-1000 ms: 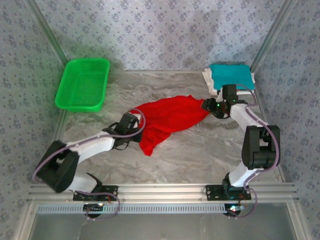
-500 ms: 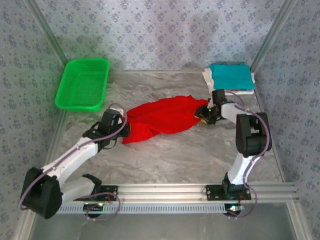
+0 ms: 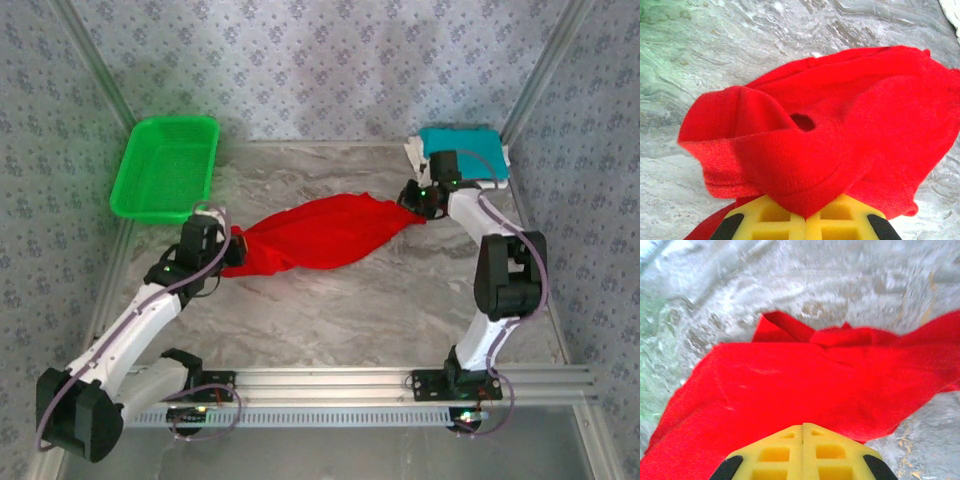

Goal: Fold and stack the t-shirts

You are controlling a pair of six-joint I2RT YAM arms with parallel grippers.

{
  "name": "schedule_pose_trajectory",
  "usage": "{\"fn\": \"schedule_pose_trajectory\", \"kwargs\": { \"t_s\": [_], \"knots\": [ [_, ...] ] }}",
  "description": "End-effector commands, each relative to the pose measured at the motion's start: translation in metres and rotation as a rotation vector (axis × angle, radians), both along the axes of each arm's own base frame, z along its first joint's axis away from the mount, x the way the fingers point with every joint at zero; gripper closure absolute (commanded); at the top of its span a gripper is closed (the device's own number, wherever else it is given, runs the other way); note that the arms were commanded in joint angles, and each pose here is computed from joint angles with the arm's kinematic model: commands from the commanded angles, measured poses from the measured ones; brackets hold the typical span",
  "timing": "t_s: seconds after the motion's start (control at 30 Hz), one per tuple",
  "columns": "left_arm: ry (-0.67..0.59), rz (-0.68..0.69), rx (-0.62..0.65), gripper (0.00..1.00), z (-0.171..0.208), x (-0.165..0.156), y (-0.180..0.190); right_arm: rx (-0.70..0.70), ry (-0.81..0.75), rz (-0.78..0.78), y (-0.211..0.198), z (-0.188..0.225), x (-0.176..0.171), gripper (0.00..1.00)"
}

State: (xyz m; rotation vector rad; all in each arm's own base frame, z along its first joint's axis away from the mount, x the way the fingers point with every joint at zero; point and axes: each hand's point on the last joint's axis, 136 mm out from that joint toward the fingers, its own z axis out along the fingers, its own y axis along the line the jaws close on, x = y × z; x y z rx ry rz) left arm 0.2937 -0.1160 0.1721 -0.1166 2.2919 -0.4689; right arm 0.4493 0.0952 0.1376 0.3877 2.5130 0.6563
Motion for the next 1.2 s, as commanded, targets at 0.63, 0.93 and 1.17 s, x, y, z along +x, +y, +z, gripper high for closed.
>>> {"fn": "schedule_pose_trajectory", "kwargs": {
  "t_s": [0.63,0.93,1.17],
  "knots": [
    [0.005,0.010,-0.069,1.00,0.000,0.017,-0.003,0.147,0.159,0.108,0.046,-0.084,-0.031,0.56],
    [-0.001,0.013,-0.075,1.00,-0.001,0.017,-0.002,0.207,0.125,0.139,0.074,-0.084,0.002,0.91],
    [-0.015,0.031,-0.070,1.00,0.001,0.016,0.005,0.167,0.031,0.081,0.058,-0.037,0.014,1.00]
  ]
}}
